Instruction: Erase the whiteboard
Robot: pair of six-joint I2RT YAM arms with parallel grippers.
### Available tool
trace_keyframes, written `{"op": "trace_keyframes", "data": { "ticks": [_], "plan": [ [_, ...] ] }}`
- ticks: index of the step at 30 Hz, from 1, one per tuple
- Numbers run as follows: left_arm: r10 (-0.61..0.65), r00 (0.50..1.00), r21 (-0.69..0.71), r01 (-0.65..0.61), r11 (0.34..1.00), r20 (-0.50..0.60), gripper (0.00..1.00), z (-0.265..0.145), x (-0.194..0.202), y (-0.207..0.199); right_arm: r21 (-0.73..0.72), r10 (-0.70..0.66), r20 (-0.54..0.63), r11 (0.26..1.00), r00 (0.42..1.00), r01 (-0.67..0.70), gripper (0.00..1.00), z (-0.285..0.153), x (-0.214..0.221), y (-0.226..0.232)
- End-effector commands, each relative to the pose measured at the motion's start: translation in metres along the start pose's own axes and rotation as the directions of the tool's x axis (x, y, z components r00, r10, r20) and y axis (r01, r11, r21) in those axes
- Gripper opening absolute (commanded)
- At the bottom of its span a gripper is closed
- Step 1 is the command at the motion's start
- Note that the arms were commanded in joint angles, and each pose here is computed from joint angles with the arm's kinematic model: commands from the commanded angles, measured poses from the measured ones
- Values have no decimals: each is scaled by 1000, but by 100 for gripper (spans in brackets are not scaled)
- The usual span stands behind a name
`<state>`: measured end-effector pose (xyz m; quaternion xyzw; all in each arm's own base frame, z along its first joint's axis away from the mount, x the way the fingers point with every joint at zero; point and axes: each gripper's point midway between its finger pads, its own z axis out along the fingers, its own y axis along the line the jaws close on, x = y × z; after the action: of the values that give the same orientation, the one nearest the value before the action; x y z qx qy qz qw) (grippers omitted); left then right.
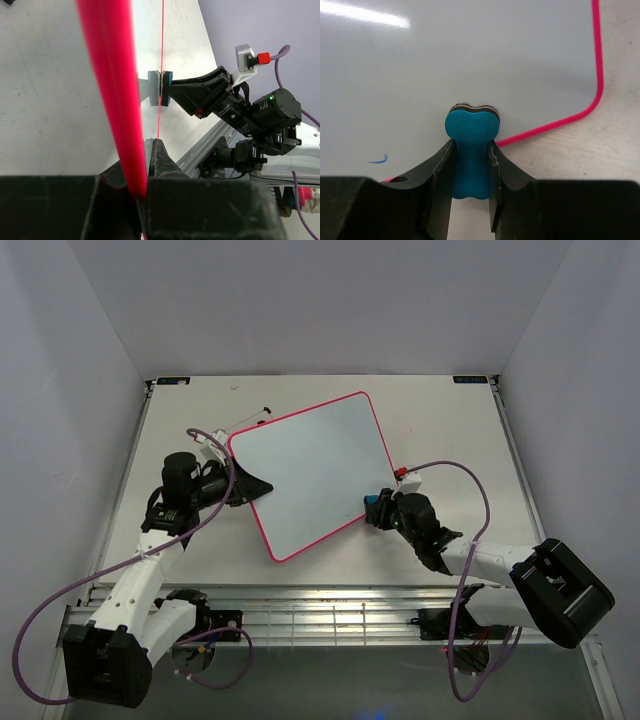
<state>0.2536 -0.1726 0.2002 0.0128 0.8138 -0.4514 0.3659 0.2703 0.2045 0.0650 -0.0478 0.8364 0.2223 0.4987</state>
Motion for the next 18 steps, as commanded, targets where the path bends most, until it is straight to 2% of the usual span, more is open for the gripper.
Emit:
{"op": "trace_keyframes", "data": {
  "ticks": [1, 5, 12, 15, 18],
  "plan": [
    [-26, 990, -142, 7, 990, -135, 0, -3, 44, 38, -236, -81, 3, 969, 997, 80, 8, -1, -5, 53],
    [-24, 991, -141, 5, 990, -133, 0, -4, 44, 37, -343, -150, -17, 930, 988, 136, 8, -2, 0, 86],
    [-24, 991, -141, 5, 990, -133, 0, -3, 44, 37, -468, -173, -72, 875, 982, 119, 8, -19, 25, 123],
    [-21, 991, -138, 3, 990, -131, 0, -4, 43, 36, -406, -149, -129, 910, 980, 85, 8, -16, 35, 111],
    [-20, 991, -138, 2, 990, -129, 0, -4, 43, 36, -215, -110, -185, 974, 977, 69, 8, -6, 44, 70]
  ]
}}
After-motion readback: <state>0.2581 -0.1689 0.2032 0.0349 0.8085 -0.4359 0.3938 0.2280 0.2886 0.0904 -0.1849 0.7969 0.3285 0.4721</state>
